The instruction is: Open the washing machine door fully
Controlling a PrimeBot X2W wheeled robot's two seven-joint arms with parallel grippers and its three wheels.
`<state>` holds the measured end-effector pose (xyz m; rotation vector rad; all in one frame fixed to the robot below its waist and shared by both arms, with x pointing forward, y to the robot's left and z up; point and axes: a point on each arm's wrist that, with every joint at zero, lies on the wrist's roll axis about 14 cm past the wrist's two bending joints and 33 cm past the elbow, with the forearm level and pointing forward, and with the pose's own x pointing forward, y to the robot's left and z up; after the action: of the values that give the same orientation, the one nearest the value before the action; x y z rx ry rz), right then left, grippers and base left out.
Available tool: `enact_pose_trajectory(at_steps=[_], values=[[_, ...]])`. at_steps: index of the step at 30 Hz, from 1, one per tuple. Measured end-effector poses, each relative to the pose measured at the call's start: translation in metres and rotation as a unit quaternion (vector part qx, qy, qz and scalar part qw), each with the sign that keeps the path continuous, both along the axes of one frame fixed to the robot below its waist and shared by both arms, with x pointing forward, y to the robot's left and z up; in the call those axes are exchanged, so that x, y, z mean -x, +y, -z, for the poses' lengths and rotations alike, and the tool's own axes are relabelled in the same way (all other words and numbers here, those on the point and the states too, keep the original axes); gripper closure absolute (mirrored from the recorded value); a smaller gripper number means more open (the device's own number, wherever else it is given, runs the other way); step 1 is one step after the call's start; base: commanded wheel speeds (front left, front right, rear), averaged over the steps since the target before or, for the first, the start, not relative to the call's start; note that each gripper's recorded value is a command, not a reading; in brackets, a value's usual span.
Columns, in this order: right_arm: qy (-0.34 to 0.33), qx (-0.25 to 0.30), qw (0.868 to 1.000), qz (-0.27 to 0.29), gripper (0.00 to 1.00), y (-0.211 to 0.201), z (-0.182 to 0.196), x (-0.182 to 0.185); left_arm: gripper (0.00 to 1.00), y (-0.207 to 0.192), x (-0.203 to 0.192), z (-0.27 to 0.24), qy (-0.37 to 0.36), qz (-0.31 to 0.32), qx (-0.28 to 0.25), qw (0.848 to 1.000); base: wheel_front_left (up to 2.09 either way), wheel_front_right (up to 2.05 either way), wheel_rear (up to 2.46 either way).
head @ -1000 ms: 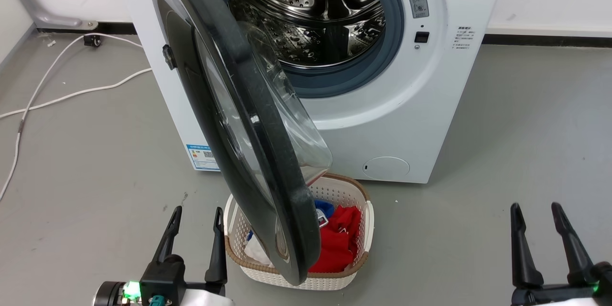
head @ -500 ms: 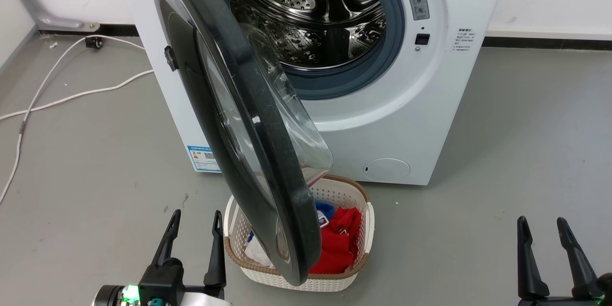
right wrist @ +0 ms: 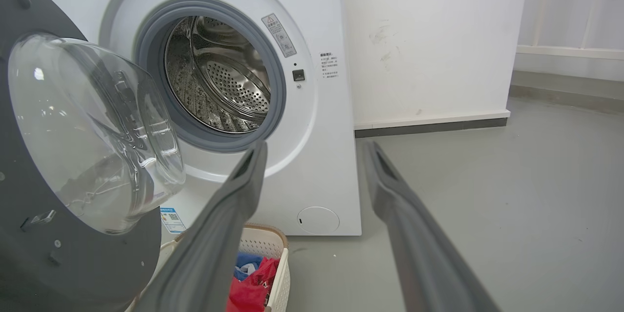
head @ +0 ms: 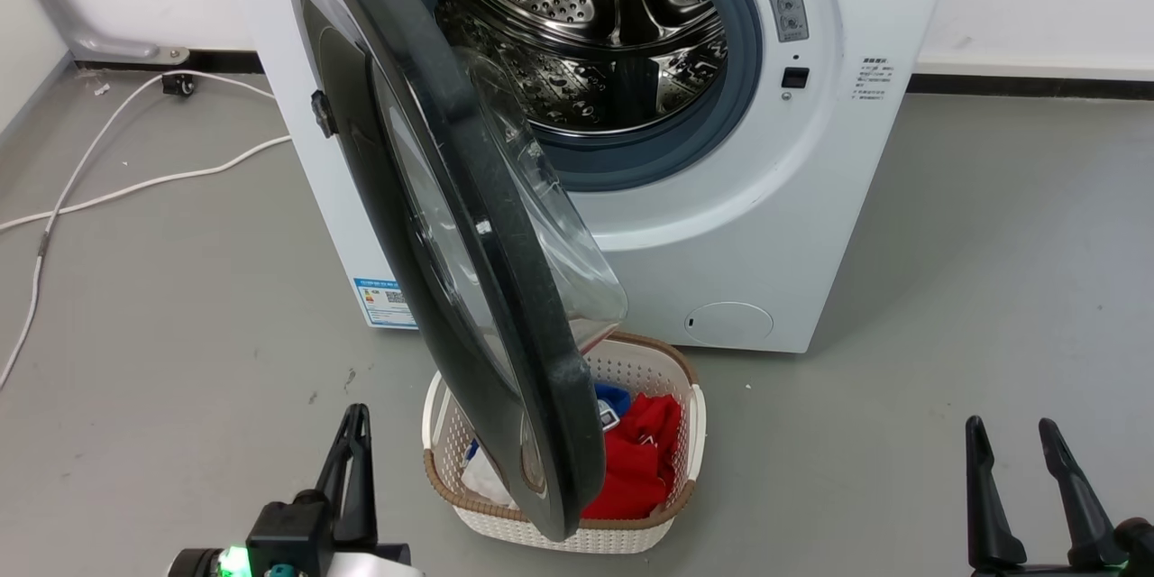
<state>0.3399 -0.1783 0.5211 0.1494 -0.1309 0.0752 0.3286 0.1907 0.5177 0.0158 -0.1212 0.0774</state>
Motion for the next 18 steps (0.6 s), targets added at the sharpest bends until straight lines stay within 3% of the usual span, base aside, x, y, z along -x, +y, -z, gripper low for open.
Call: enact_pose_trajectory(at_steps=[4, 8, 18], values=[[0.001, 0.002, 1.000, -0.002, 0.00, 0.002, 0.001, 0.000, 1.00, 0.007, -0.001, -0.011, -0.016, -0.011, -0.008, 1.000, 0.00, 0.00, 0.00], [0.001, 0.003, 1.000, -0.004, 0.00, 0.003, 0.001, 0.000, 1.00, 0.015, -0.008, -0.052, -0.079, -0.019, -0.032, 0.996, 0.00, 0.00, 0.00], [0.000, 0.003, 1.000, -0.008, 0.00, 0.005, 0.000, 0.001, 1.00, -0.006, -0.001, -0.158, -0.242, 0.008, -0.087, 0.966, 0.00, 0.00, 0.00]])
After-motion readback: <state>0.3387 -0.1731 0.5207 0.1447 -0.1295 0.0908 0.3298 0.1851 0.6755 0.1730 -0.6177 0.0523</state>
